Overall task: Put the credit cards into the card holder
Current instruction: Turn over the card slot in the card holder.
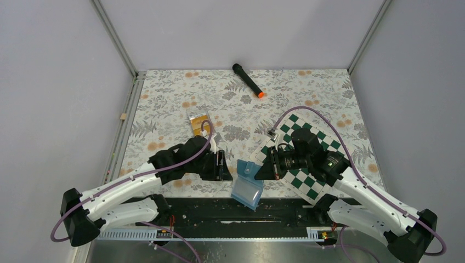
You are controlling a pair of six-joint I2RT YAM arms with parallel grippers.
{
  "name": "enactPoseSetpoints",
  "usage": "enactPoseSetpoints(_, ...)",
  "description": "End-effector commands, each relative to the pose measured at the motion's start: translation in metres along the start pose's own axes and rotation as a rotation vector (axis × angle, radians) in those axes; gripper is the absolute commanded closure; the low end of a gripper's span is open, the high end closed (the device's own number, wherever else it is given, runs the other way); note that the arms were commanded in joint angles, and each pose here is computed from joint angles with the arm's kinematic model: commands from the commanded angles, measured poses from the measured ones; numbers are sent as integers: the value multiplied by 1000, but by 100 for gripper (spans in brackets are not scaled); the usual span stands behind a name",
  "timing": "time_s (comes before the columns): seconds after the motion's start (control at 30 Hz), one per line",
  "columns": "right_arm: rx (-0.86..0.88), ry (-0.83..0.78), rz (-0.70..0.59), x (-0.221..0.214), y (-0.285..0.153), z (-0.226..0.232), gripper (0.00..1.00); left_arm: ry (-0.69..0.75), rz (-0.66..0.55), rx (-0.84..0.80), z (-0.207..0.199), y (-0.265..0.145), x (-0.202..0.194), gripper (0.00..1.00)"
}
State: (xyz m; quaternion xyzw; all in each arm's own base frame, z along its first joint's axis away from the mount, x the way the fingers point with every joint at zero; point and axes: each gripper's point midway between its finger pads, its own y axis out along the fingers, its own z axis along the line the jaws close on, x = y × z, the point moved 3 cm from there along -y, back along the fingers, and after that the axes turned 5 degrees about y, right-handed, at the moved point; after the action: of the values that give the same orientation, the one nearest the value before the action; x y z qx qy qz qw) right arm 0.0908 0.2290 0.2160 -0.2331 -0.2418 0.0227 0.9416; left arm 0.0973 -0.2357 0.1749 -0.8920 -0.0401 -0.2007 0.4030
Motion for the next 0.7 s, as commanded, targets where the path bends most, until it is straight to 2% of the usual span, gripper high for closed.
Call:
enactPoseSetpoints(0.0, 23, -16, -20, 5, 0, 4, 100, 23, -30, 2, -5, -2, 7, 50)
enactPoseSetpoints(0.67, 42, 9, -5, 5, 4, 5, 100, 43, 7, -16, -9, 15, 1, 50)
